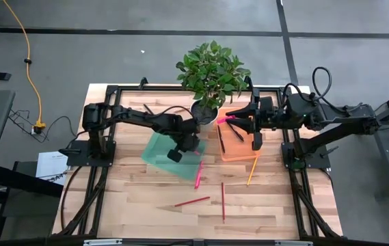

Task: Sort pens & pencils
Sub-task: Put the bottom pink pen into the orange bin

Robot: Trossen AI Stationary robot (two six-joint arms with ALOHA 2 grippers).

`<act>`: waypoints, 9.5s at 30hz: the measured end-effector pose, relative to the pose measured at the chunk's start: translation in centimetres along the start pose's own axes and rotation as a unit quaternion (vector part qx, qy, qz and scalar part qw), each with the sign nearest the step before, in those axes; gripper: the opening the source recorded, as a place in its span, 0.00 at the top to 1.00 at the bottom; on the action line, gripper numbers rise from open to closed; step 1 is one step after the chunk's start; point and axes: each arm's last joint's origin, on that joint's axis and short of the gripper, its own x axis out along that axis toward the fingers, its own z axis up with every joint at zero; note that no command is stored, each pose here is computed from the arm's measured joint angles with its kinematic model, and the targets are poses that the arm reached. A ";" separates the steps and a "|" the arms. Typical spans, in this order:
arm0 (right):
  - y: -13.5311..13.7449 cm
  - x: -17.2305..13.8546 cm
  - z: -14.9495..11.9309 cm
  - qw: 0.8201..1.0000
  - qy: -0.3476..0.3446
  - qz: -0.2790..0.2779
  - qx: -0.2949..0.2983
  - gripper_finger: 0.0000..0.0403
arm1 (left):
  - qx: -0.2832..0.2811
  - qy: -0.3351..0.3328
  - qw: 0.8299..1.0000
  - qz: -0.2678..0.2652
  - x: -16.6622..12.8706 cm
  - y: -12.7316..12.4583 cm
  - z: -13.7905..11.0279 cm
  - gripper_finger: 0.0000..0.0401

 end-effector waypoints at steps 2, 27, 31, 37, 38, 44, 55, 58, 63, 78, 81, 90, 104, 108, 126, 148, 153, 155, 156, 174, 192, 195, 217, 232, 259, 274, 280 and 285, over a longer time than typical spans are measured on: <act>0.0 0.0 0.0 1.000 0.000 0.000 0.000 0.87 | 0.003 0.003 1.000 -0.002 -0.6 0.2 0.4 0.93; -0.4 -2.6 0.9 1.000 -0.012 0.002 -0.007 0.87 | -0.038 -0.055 0.997 0.045 -12.8 -0.7 2.7 0.94; -0.5 -2.7 0.7 1.000 0.002 0.001 -0.010 0.87 | -0.072 -0.084 0.992 0.060 -15.5 -1.4 2.6 0.93; -0.4 -2.6 0.4 1.000 0.012 0.004 -0.011 0.87 | -0.107 -0.121 0.984 0.081 -19.0 -1.6 3.3 0.93; -0.4 -2.6 0.5 1.000 0.010 0.005 -0.011 0.87 | -0.112 -0.127 0.982 0.084 -19.5 -1.5 3.5 0.93; -0.4 -2.6 0.6 1.000 0.006 0.014 -0.008 0.87 | -0.108 -0.164 0.975 0.101 -22.2 -1.7 4.8 0.93; 0.0 -1.5 0.2 0.999 0.015 0.035 -0.003 0.87 | -0.142 -0.215 0.959 0.122 -24.7 -2.7 6.7 0.93; 0.1 -1.0 -0.1 0.999 0.021 0.043 -0.003 0.87 | -0.150 -0.230 0.954 0.122 -25.3 -2.9 7.1 0.93; 0.2 -0.7 -0.1 0.999 0.014 0.045 -0.010 0.87 | -0.164 -0.248 0.946 0.126 -26.0 -2.9 7.4 0.93; 0.2 -0.5 0.3 0.999 -0.010 0.043 -0.021 0.87 | -0.157 -0.302 0.933 0.115 -26.7 -3.7 8.8 0.93; 0.2 -0.5 0.5 0.999 -0.017 0.043 -0.020 0.87 | -0.159 -0.304 0.933 0.110 -26.7 -3.9 8.9 0.93; 0.3 -0.2 0.5 0.998 -0.022 0.048 -0.020 0.87 | -0.161 -0.316 0.928 0.116 -26.8 -4.0 9.2 0.93; 0.5 0.5 0.3 0.998 -0.025 0.059 -0.019 0.87 | -0.161 -0.315 0.928 0.120 -26.9 -4.0 9.2 0.93; 0.5 0.5 0.3 0.998 -0.026 0.059 -0.019 0.87 | -0.160 -0.315 0.928 0.120 -26.9 -4.0 9.2 0.93; 0.4 1.1 0.2 0.998 -0.028 0.055 -0.020 0.87 | -0.153 -0.315 0.929 0.121 -26.8 -4.0 9.2 0.93; 0.1 1.3 0.2 0.998 -0.030 0.053 -0.022 0.87 | -0.146 -0.328 0.927 0.112 -27.0 -4.0 9.4 0.93; 0.2 1.3 0.2 0.998 -0.029 0.053 -0.022 0.87 | -0.146 -0.328 0.927 0.112 -27.0 -4.0 9.4 0.93; 0.2 1.3 0.2 0.998 -0.030 0.053 -0.022 0.87 | -0.146 -0.328 0.927 0.112 -27.0 -4.0 9.4 0.93; 0.1 1.3 0.2 0.998 -0.031 0.053 -0.022 0.87 | -0.146 -0.328 0.926 0.112 -27.0 -4.0 9.4 0.93; -0.2 3.5 -0.7 0.997 -0.018 0.072 -0.018 0.87 | -0.146 -0.333 0.925 0.112 -27.0 -4.0 9.5 0.93; -0.3 3.8 -1.1 0.997 -0.005 0.074 -0.018 0.87 | -0.138 -0.370 0.910 0.126 -27.6 -3.7 10.1 0.96; -0.3 3.8 -1.0 0.997 -0.008 0.075 -0.018 0.87 | -0.137 -0.375 0.908 0.127 -27.7 -3.7 10.1 0.95; -0.8 3.9 -1.1 0.997 -0.006 0.081 -0.017 0.87 | -0.130 -0.388 0.904 0.127 -27.9 -3.7 10.3 1.00; -0.8 3.9 -1.2 0.997 -0.001 0.081 -0.016 0.87 | -0.143 -0.351 0.916 0.131 -27.4 -3.7 9.8 1.00; -1.1 1.6 -0.5 0.998 0.011 0.061 0.010 0.88 | -0.152 -0.283 0.941 0.105 -26.4 -4.3 8.7 0.97; -1.4 -0.6 0.2 0.998 0.011 0.048 0.026 0.93 | -0.158 -0.264 0.942 0.133 -30.2 -6.4 5.7 0.98; -1.5 -1.3 -0.2 0.998 0.037 0.045 0.025 0.91 | -0.177 -0.242 0.943 0.142 -30.9 -7.4 4.8 0.98; -1.6 -1.9 -0.3 0.998 0.054 0.029 0.032 0.86 | -0.173 -0.241 0.942 0.159 -31.1 -8.0 4.9 0.98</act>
